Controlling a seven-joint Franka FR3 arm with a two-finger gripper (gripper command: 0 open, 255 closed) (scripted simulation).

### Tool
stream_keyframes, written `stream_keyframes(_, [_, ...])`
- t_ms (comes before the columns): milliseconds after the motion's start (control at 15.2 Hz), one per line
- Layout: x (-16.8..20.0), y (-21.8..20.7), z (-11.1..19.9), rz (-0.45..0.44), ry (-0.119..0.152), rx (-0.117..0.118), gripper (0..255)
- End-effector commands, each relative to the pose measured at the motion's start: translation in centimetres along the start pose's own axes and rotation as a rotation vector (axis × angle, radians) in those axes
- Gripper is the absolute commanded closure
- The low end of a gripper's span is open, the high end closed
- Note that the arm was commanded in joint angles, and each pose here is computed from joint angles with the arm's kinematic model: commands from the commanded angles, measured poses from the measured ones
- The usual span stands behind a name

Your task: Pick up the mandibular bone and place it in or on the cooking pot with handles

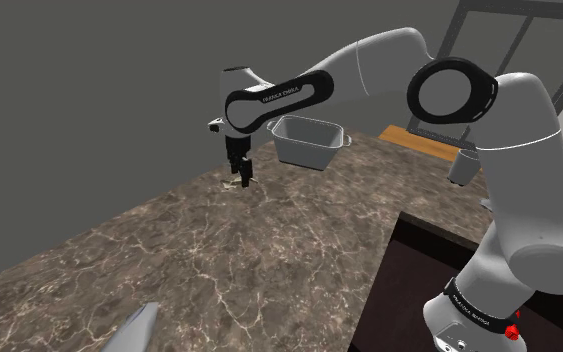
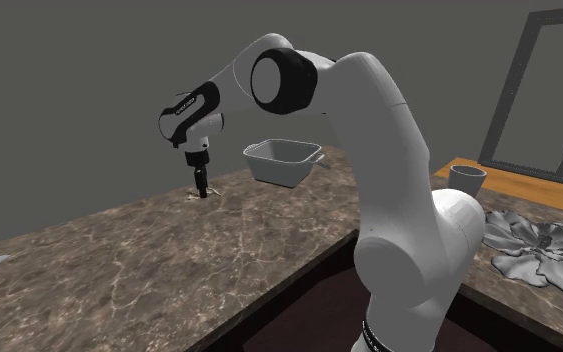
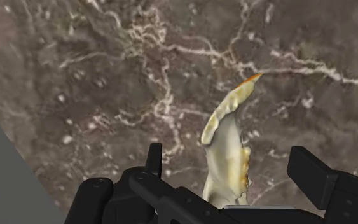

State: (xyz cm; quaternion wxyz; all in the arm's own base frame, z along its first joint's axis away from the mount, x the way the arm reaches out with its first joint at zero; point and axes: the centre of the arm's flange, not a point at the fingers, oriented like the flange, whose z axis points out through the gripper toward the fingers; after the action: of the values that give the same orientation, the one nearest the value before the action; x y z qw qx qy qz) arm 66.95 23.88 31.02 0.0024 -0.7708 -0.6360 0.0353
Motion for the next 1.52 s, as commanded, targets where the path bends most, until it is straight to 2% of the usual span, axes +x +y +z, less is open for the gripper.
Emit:
stream_keyframes(0, [0.0, 0.0, 0.0, 0.000, 0.000, 0.000, 0])
stream_keyframes(66, [0.0, 0.0, 0.0, 0.000, 0.000, 0.000, 0])
stream_keyframes(132, [0.0, 0.0, 0.0, 0.000, 0.000, 0.000, 255])
stream_keyframes(726, [0.0, 0.0, 0.0, 0.000, 0.000, 0.000, 255])
stream_keyframes(1452, [-0.3, -0.3, -5.8, 0.000, 0.000, 0.000, 255])
